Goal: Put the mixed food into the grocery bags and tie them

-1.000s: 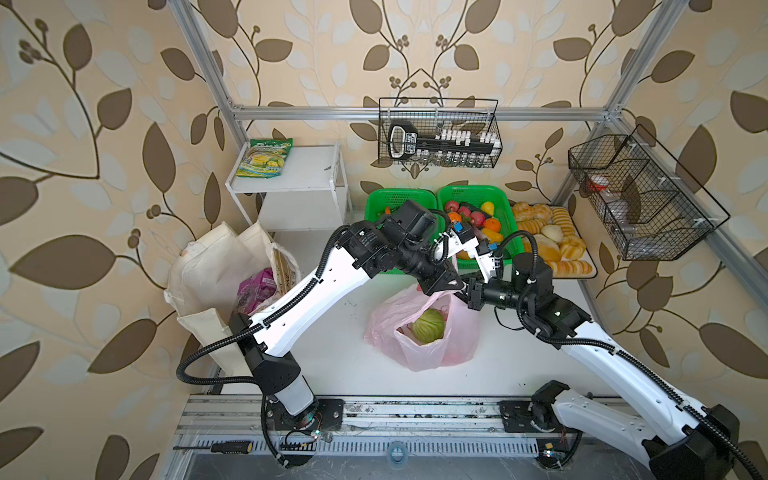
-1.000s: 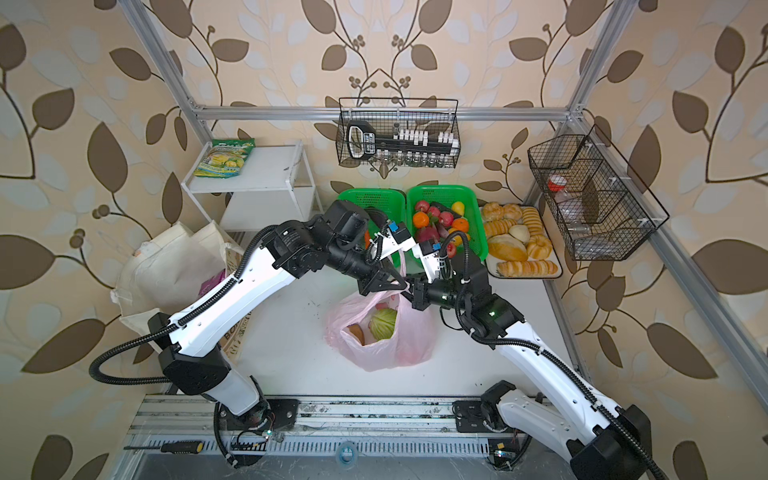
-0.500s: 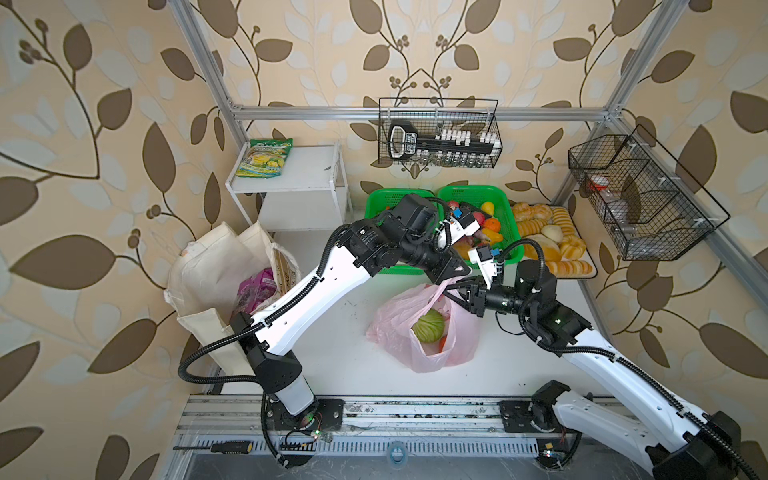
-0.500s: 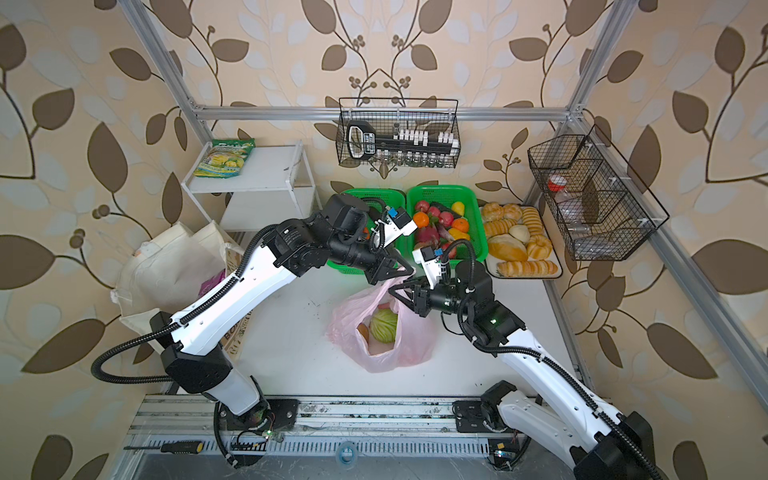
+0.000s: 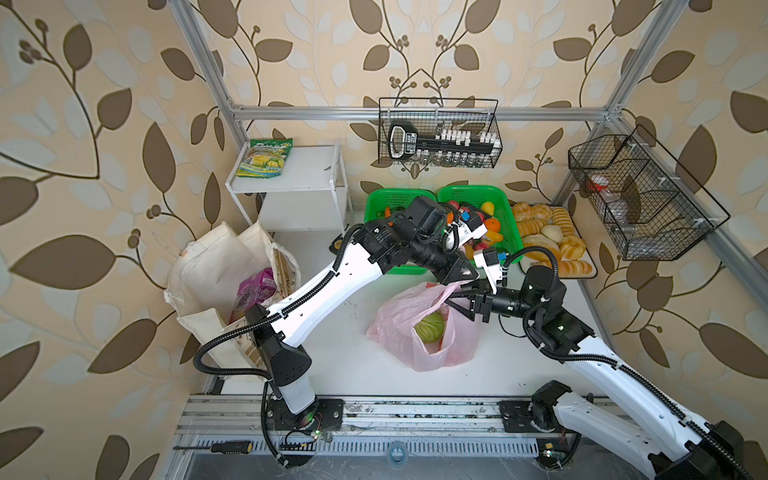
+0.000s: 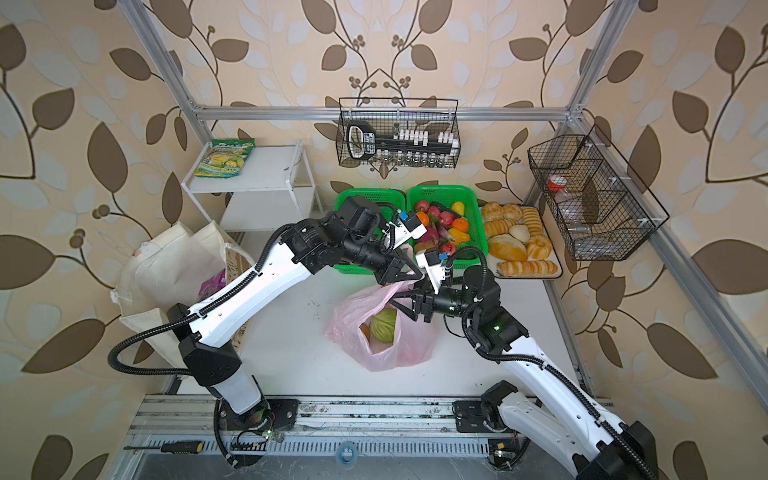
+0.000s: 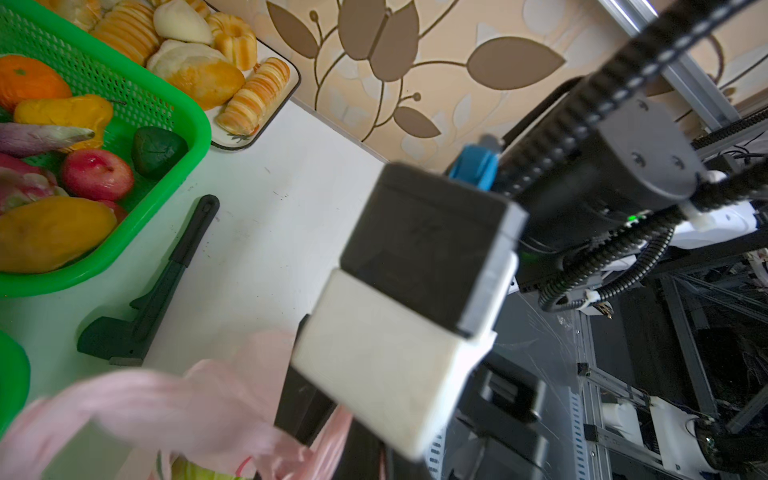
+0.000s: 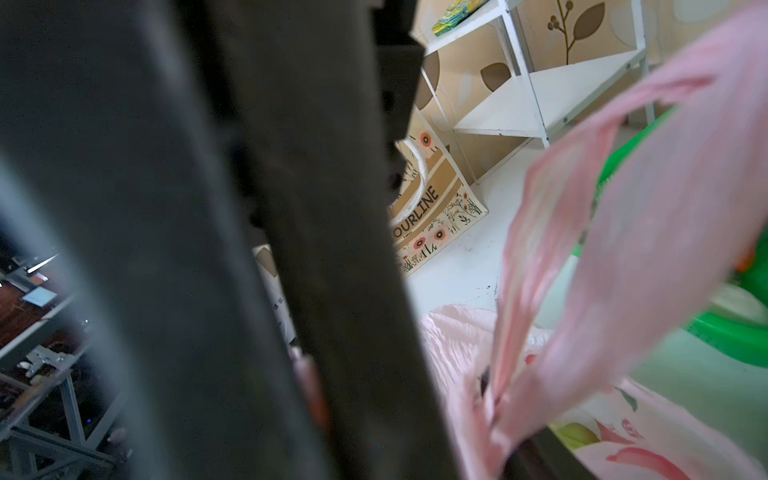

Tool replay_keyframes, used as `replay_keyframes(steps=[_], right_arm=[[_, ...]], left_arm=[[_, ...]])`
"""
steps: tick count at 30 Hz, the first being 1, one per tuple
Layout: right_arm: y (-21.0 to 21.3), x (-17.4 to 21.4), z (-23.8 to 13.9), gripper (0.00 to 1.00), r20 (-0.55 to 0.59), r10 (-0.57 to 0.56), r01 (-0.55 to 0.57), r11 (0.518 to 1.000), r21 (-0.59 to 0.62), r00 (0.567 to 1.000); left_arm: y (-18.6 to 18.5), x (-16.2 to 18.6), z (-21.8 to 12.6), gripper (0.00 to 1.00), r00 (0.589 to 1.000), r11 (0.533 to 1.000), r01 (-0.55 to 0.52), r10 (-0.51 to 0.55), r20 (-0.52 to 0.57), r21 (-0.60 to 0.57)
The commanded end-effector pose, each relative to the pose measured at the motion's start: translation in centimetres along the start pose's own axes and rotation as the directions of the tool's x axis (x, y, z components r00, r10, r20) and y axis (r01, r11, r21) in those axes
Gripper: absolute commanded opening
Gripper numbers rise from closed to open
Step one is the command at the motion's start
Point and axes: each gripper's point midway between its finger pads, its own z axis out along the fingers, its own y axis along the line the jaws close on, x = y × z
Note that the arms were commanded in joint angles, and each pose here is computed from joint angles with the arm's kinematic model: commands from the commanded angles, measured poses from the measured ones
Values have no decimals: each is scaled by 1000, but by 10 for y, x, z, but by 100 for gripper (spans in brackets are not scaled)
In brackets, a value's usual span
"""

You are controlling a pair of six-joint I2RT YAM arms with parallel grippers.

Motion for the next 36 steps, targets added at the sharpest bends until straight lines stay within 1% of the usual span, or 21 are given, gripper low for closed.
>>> replay_keyframes(steps=[1,2,7,13,18,19,20,26,28,31,34,36], right_arm=[[10,1,-2,70,20,-61,62,996,-58,998],[10,1,-2,72,23,-68,69,996,-56,997],[9,4,-3,74,28,-100,101,993,-53,995],[15,8,-2,76,18,-100,101,989,-106,995],[22,7,-5,77,27,-119,122,984,-131,992],[23,6,-5,80,30,-120,123,983,-134,992],[24,4,-6,81,37,-122,126,983,-132,992],[17,-9,0,81,100,-69,78,993,-83,993],[13,-12,2,79,116,-61,68,996,-56,991],[6,-12,2,73,131,-60,64,998,-29,990],[5,-10,2,58,131,-61,66,997,-34,990],[6,-7,3,50,124,-60,65,997,-41,990]], left_arm=[[-16,-11,-7,0,999,998,-24,23,28,50],[-16,-11,-7,0,999,999,-24,22,31,47],[-15,-14,-10,0,998,999,-33,32,48,32],[-15,-15,-11,0,998,999,-37,36,54,27],[-17,-16,-14,0,997,999,-47,45,59,26],[-17,-16,-14,0,997,998,-49,47,62,27],[-18,-17,-15,0,997,998,-51,49,67,28],[-20,-23,-13,0,995,998,-38,34,92,49],[-21,-23,-14,0,995,998,-38,33,96,49],[-21,-23,-14,0,995,998,-33,28,100,54],[-24,-23,-17,0,994,998,-37,30,110,56],[-24,-23,-18,0,993,998,-39,32,113,54]])
